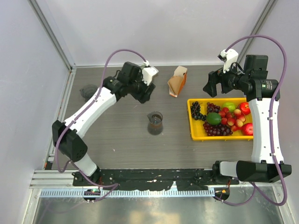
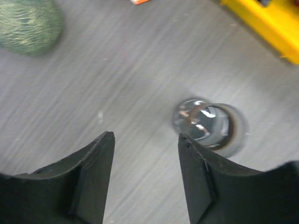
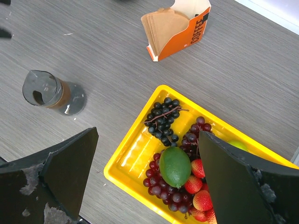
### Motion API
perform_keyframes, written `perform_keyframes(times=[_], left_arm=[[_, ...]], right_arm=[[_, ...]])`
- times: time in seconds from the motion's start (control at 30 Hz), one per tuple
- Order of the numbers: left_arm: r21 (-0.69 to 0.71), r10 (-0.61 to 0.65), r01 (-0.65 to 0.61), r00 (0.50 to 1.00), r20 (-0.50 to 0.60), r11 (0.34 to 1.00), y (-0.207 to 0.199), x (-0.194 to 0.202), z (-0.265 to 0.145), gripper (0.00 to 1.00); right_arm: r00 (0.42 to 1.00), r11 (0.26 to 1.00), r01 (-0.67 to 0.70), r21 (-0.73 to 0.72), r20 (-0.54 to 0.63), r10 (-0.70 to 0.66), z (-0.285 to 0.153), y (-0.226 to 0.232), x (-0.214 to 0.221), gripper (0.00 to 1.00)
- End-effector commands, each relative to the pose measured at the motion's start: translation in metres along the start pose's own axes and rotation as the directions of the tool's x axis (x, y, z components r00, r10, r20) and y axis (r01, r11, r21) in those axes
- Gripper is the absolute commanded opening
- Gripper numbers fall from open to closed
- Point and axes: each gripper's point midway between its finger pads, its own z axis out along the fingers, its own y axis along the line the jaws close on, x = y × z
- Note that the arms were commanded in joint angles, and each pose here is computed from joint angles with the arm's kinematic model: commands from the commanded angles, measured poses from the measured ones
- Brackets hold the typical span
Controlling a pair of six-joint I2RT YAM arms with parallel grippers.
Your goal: Place the coffee filter in the dripper
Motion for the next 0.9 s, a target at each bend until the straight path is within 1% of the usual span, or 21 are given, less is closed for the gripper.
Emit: perform_keyframes(times=[0.0, 0.07, 0.17, 0.4, 0.67, 0.87], left_arm=[[0.032, 0.074, -0.073, 0.996, -0.058, 0.997, 0.024, 0.01, 0.012, 0.56], [0.065, 0.1, -0.095, 0.992, -0.079, 0.993, 0.022, 0.017, 0.022, 0.52], [0.11, 0.1, -0.087, 0.988, -0.116, 0.99, 0.017, 0.029, 0.035, 0.49], [0.189, 0.071, -0.039, 0.983, -0.167, 0.981, 0.001, 0.051, 0.055, 0.46], [0.268, 0.099, -0.039, 0.972, -0.214, 0.963, -0.034, 0.076, 0.052, 0.44], [0.278, 0.062, 0.006, 0.969, -0.238, 0.961, -0.045, 0.085, 0.043, 0.42]], right_arm=[[0.998, 1.0, 0.008, -0.012, 0.059, -0.007, -0.003, 0.003, -0.019, 0.95], [0.998, 1.0, 0.004, -0.01, 0.06, -0.003, -0.003, 0.002, -0.02, 0.96], [0.998, 1.0, 0.01, 0.005, 0.064, -0.011, -0.005, 0.0, -0.022, 0.95], [0.998, 1.0, 0.005, 0.013, 0.056, -0.006, -0.007, 0.0, -0.019, 0.95], [0.999, 1.0, 0.009, 0.015, 0.053, -0.01, -0.008, 0.0, -0.018, 0.96], [0.998, 1.0, 0.012, 0.014, 0.054, -0.013, -0.008, 0.001, -0.018, 0.96]])
